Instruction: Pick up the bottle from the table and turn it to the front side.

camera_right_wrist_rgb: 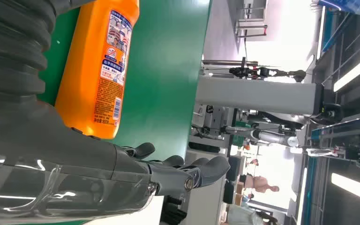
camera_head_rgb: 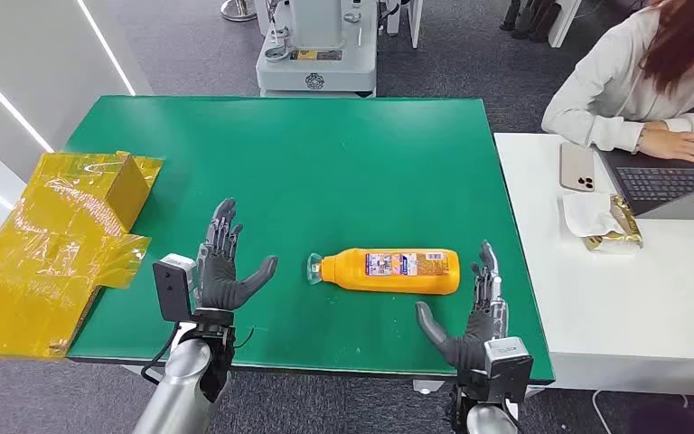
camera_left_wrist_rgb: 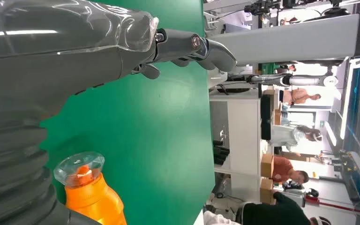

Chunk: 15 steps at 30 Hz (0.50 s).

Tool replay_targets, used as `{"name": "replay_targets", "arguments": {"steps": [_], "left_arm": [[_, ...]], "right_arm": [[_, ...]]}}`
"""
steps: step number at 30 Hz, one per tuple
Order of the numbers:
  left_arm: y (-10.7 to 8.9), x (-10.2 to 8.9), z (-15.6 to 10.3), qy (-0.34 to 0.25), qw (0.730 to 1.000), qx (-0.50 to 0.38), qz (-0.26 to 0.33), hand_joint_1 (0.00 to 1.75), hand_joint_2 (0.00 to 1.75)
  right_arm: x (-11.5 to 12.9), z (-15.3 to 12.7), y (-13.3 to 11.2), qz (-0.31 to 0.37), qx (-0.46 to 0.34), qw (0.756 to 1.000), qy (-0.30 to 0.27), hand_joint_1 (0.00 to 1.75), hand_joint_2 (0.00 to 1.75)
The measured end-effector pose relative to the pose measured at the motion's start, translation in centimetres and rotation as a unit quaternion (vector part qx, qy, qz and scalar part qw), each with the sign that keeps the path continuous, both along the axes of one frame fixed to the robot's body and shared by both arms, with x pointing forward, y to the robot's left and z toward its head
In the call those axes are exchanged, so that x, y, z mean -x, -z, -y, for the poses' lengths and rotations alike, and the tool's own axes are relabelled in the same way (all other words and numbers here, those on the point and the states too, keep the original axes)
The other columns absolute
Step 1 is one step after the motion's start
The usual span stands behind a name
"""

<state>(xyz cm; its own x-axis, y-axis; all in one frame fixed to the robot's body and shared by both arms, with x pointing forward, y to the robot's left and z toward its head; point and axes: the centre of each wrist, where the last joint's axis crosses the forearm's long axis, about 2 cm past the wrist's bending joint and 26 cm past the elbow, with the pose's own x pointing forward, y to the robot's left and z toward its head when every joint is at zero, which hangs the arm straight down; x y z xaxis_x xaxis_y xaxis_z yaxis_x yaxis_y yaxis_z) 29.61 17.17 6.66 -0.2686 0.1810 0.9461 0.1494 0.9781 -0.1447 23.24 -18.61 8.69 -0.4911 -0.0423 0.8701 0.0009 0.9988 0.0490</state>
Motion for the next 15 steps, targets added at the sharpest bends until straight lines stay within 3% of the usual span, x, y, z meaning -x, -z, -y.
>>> {"name": "replay_targets", "arguments": {"steps": [15], "left_arm": [[0.5, -0.2, -0.8, -0.012, 1.000, 0.002, -0.005, 0.00, 1.75]], "right_arm": [[1.4, 1.6, -0.5, 0.022, 0.011, 0.998, 0.063, 0.00, 1.75]]}}
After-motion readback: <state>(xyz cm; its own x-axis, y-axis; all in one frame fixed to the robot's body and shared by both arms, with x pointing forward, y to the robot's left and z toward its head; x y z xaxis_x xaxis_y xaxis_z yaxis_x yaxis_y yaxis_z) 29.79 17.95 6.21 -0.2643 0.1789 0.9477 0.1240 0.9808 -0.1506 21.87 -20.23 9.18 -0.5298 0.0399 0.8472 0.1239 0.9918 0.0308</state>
